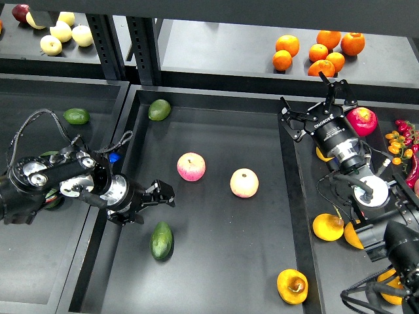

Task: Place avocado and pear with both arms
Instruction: 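Lower the left gripper onto the avocado and close it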

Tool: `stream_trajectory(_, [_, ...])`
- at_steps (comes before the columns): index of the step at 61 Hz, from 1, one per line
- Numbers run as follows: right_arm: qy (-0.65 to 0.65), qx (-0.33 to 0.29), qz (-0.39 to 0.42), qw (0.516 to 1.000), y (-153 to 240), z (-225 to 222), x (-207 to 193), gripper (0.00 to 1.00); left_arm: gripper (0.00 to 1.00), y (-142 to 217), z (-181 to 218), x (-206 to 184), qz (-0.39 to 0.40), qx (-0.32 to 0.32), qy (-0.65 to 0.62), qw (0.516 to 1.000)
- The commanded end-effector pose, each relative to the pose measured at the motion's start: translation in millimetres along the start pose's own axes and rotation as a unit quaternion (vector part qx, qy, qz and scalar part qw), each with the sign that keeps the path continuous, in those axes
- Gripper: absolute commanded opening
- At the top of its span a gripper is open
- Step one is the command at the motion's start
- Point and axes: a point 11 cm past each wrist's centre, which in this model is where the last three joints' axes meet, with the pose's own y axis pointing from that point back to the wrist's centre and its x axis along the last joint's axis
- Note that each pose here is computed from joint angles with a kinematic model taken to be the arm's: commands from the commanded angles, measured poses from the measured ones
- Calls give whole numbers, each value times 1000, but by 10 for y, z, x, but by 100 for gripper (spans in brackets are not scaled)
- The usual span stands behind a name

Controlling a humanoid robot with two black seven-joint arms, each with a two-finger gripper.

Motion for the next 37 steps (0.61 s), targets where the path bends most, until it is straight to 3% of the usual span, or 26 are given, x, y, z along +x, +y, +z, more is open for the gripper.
stream_trajectory(1, [0,0,0,1000,1,-2,1,100,98,-67,-15,-63,-5,5,-5,1000])
stream_trajectory(37, [0,1,0,1000,-1,-7,-3,100,98,-327,-193,-221,-15,34,0,999])
